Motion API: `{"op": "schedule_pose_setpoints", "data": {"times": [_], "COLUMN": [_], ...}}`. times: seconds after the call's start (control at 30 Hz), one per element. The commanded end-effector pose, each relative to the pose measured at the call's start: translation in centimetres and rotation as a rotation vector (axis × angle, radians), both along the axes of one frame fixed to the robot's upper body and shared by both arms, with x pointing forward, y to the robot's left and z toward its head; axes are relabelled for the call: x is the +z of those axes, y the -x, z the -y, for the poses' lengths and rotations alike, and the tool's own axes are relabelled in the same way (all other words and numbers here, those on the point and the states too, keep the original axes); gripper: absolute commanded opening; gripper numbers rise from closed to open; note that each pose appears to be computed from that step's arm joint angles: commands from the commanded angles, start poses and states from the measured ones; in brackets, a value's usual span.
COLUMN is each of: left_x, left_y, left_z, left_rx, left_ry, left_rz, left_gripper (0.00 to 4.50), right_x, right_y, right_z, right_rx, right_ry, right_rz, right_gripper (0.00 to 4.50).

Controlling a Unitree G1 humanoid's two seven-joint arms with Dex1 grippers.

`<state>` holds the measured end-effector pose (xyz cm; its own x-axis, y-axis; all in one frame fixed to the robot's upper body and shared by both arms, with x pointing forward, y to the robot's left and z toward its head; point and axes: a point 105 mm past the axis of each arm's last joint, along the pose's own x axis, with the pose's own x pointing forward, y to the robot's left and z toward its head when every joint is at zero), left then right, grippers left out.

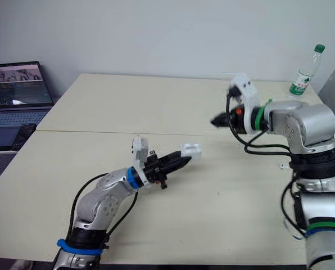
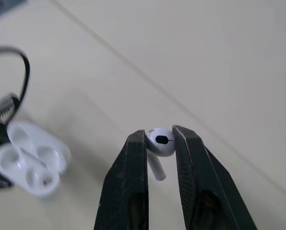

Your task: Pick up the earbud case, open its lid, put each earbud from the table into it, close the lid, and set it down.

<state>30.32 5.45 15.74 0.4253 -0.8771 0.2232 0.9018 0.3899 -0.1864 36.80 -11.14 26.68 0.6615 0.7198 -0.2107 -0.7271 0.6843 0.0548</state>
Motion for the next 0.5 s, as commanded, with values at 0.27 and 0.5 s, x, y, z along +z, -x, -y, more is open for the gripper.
{"op": "schedule_pose_setpoints", "data": {"times": [0.27,0.5], "left_x": [3.0,3.7], "left_y": [-2.9,-3.3], "left_z": [1.5,1.8], "left_rx": [0.198,0.199], "left_ry": [0.135,0.143], "left_rz": [0.033,0.039], "left_gripper": [0.80,0.80], "right_x": [4.5,2.1], "right_y": [2.5,4.5], "right_z": [-2.5,-5.0], "right_rx": [-0.241,-0.230], "right_ry": [-0.630,-0.622], "right_rz": [0.227,0.289], "right_gripper": [0.41,0.41]}}
